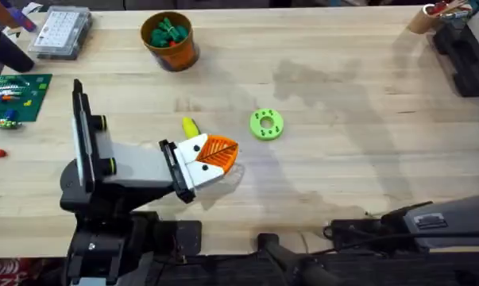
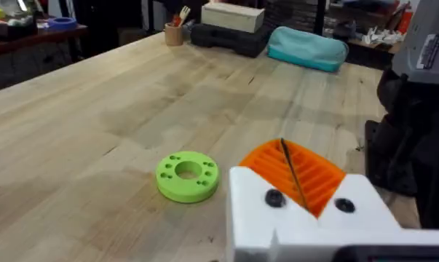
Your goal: Pick up the gripper from the table and insert it into the empty holder that is missing its gripper. Then pick up a screw, insert it into the mounting hole, and use the screwdriver to tighten it. Finally, clean up the table by picking up the vegetable and placing it into the bucket.
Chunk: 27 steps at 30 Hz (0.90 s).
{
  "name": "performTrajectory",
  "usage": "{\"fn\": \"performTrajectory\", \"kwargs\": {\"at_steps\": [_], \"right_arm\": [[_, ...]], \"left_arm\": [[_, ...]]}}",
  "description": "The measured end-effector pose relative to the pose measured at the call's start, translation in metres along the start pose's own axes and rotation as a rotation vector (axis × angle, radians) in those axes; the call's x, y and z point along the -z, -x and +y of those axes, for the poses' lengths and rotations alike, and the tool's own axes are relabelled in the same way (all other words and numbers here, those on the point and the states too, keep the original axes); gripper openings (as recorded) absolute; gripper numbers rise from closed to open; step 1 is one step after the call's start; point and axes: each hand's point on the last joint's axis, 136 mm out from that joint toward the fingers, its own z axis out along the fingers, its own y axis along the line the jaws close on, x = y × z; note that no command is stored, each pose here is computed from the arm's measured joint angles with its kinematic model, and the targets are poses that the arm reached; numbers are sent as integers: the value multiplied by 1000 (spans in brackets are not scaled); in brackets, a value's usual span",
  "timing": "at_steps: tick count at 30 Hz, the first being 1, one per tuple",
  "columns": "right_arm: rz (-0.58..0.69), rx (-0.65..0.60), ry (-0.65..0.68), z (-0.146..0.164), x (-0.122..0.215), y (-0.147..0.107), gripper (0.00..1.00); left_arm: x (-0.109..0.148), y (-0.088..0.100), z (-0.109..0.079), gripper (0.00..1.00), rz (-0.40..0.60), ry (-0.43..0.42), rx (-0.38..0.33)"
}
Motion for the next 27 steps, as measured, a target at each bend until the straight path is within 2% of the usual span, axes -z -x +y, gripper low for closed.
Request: {"fn": "performTrajectory", "kwargs": {"at_steps": [1, 7, 15, 19, 27], "right_arm": [[-6, 4, 28, 4, -14, -7, 23], [-55, -5, 88, 6, -43, -23, 23], [-62, -39, 174, 25, -67, -52, 23], [-112, 0, 224, 47, -53, -47, 23], [-292, 162, 305, 98, 10, -16, 22]], "left_arm": [[0, 0, 0, 4, 0, 0, 0], [0, 0, 0, 4, 0, 0, 0], [0, 0, 0, 4, 0, 0, 0], [0, 0, 0, 4, 0, 0, 0], [0, 0, 0, 4, 0, 0, 0]]}}
